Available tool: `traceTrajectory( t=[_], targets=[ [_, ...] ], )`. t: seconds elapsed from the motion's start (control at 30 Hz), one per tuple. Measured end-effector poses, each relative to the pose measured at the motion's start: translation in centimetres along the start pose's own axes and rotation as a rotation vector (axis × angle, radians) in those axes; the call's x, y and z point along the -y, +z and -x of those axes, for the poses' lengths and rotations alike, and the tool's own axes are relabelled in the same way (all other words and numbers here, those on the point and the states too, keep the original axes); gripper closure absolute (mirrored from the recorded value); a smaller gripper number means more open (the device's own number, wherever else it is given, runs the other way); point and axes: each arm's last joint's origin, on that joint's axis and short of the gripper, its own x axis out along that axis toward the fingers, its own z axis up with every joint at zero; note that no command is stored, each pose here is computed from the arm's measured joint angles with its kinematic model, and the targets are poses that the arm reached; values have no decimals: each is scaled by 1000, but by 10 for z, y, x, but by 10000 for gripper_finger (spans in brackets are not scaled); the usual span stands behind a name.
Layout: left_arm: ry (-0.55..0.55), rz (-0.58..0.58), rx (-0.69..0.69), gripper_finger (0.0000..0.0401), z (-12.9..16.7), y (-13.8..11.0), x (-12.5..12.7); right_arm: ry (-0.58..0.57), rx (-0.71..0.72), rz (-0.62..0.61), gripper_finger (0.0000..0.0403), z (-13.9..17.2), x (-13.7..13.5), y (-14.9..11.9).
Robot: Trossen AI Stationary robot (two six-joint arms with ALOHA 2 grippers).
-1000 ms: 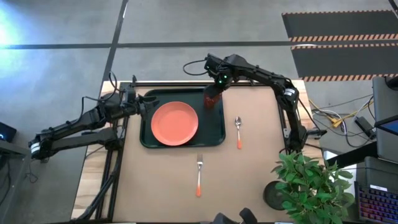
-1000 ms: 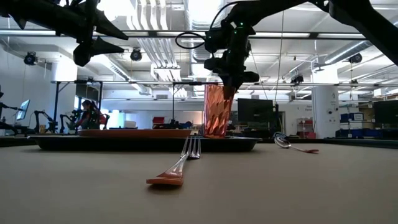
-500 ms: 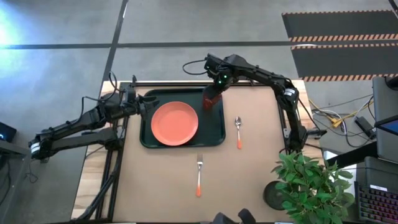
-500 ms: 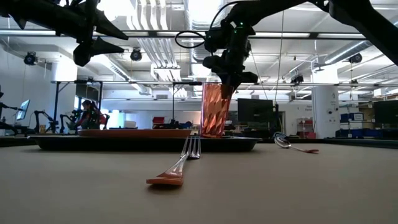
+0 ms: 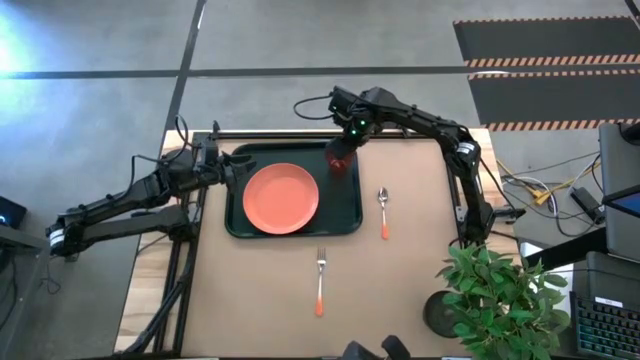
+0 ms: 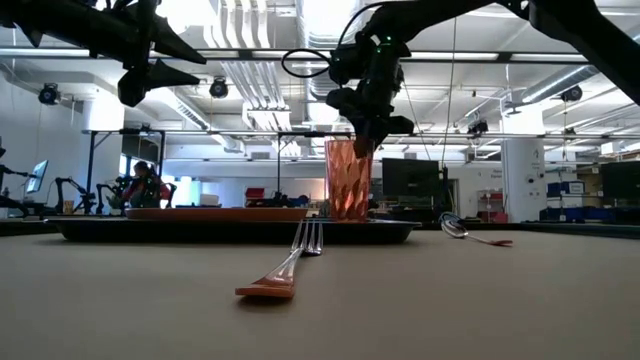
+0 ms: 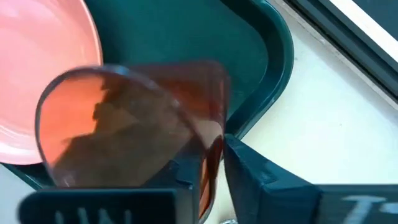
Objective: Pick and place plate/cup/fork/spoon on tray
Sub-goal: Put the orange glass to the top right of the orange plate on the black tray, then put the orange spoon beside the orange plate on the black tray
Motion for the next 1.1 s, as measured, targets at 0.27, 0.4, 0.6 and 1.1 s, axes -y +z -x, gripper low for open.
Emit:
traceTrajectory(
  t=[0.27, 0.4, 0.6, 1.1],
  targets=[
    [0, 0, 0, 228, 0, 0, 0, 4, 33, 30, 297, 1, -1, 3],
    [0, 0, 0, 228, 0, 0, 0, 15, 73, 52, 288, 12, -3, 7],
    [0, 0, 0, 228, 0, 0, 0, 15, 157, 72, 284, 43, -6, 13],
    [1, 0, -1, 228, 0, 0, 0, 117, -32, 22, 282, 91, -35, -38]
  ],
)
